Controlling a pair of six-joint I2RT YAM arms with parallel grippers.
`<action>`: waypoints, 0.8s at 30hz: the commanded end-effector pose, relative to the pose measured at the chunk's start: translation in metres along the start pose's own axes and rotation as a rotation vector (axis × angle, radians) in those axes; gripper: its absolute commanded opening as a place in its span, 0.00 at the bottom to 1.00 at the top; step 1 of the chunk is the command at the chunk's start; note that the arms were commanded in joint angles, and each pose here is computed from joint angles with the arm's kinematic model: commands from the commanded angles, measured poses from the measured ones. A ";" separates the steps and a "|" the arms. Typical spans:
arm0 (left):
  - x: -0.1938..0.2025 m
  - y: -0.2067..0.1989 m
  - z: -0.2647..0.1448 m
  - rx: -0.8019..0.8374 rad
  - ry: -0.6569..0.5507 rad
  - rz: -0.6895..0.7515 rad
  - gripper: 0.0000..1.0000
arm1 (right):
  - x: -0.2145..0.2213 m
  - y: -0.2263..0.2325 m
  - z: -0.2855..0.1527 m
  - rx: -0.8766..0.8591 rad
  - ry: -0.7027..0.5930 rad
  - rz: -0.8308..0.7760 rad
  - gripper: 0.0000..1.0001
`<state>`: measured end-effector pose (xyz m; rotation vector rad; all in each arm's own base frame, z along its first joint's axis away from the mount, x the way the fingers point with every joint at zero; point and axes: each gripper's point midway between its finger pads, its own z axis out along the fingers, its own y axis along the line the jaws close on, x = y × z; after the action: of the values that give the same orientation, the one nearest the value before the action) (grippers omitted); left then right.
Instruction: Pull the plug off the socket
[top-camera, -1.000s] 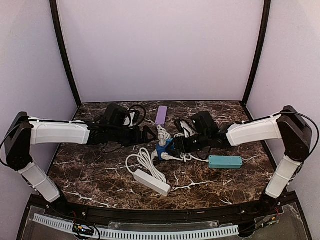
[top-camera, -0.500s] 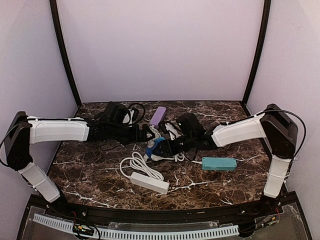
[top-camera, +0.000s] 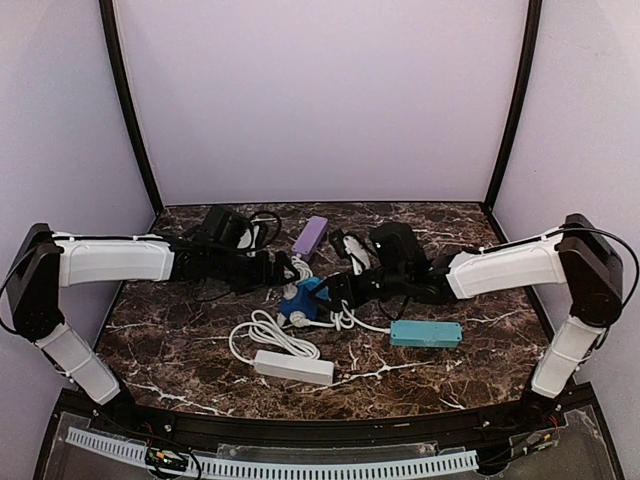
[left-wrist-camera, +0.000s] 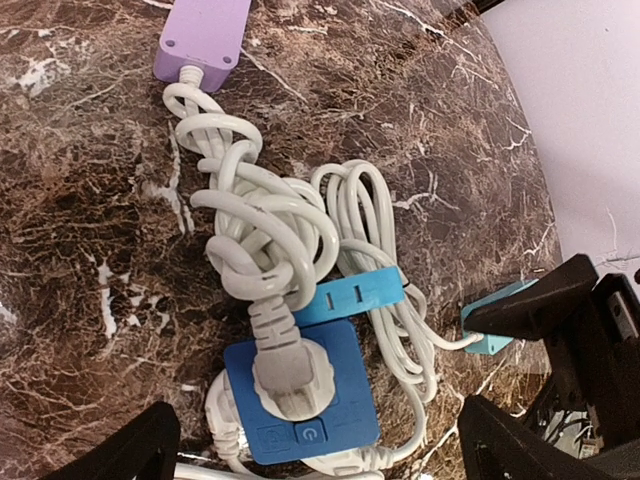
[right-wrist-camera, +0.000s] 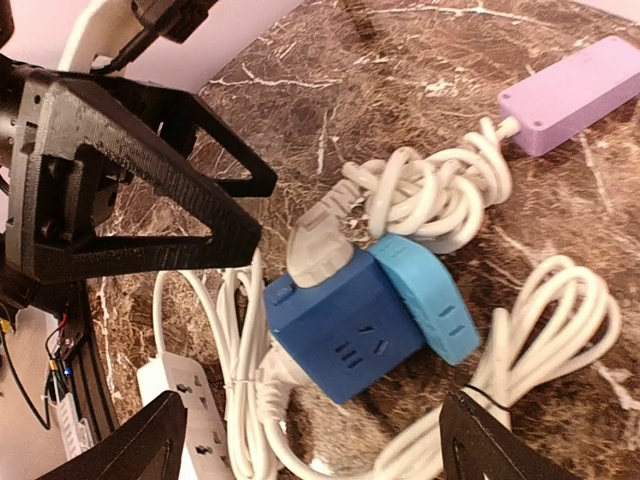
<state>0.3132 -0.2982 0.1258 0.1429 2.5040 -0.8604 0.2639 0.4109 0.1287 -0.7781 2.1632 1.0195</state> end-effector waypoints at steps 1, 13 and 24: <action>0.010 -0.005 0.008 0.045 0.056 -0.022 1.00 | -0.007 -0.036 -0.028 0.120 -0.081 0.024 0.89; 0.025 0.005 0.043 -0.029 0.159 -0.019 1.00 | -0.006 -0.048 -0.038 0.142 -0.112 0.078 0.90; 0.026 0.003 0.063 -0.020 0.177 -0.015 0.97 | -0.007 -0.050 -0.036 0.149 -0.109 0.076 0.90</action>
<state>0.3158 -0.3286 0.0689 0.1777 2.6769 -0.8611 0.2900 0.3557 0.1241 -0.5833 2.1850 0.9018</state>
